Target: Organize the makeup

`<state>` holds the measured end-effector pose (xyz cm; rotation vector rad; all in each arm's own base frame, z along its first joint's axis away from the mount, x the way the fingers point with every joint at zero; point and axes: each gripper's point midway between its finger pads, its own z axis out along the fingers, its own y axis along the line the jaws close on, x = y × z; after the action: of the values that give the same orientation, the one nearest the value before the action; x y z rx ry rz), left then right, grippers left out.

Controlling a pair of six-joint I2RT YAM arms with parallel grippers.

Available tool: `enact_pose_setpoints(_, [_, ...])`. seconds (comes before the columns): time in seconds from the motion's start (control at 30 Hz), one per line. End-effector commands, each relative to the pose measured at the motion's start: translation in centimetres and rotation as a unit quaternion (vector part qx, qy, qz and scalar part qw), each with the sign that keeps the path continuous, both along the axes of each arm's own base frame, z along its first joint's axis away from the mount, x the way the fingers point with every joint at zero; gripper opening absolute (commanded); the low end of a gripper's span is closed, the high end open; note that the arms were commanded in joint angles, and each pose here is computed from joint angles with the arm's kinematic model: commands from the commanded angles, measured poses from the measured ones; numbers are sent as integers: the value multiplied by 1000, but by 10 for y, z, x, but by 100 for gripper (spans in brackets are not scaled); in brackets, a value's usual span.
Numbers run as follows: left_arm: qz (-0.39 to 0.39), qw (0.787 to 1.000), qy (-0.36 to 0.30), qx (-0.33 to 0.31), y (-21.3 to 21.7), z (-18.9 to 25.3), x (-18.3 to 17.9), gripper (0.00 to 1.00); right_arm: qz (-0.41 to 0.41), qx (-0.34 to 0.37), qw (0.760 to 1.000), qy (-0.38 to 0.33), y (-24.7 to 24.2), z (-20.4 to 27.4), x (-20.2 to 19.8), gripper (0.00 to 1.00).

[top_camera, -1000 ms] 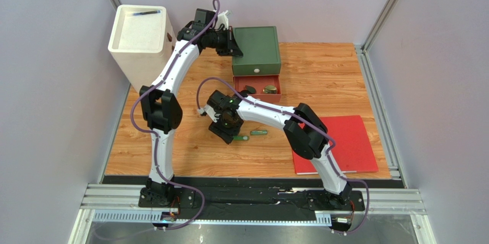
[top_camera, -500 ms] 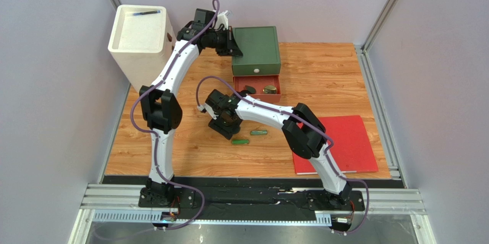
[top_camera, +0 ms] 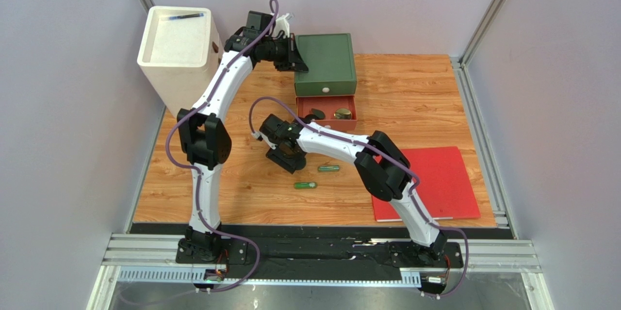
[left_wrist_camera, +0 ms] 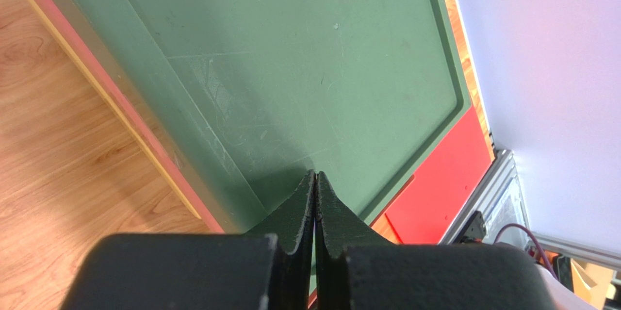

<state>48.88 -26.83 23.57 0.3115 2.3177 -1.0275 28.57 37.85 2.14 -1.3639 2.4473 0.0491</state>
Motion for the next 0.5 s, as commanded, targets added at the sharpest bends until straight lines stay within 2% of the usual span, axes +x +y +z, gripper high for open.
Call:
enact_pose_setpoints(0.0, [33, 981, 149, 122, 45, -106, -25, 0, -4, -27, 999, 27, -8, -23, -8, 56])
enact_pose_setpoints(0.1, [33, 981, 149, 121, 46, -106, -25, 0, 3, -24, 998, 54, -9, -32, -18, 42])
enact_pose_setpoints(0.13, [35, 981, 151, 120, 46, -106, -25, 0, 5, -17, 998, 64, -7, -32, -21, 25])
enact_pose_setpoints(0.23, [34, 981, 151, 119, 45, -106, -25, 0, 3, -10, 997, 71, -6, -29, -23, 3])
enact_pose_setpoints(0.27, [34, 981, 152, 119, 45, -107, -25, 0, 2, -5, 998, 67, -6, -24, -21, 0])
enact_pose_setpoints(0.47, [35, 981, 151, 118, 45, -106, -25, 0, 8, 45, 999, 25, 3, 31, -12, 0])
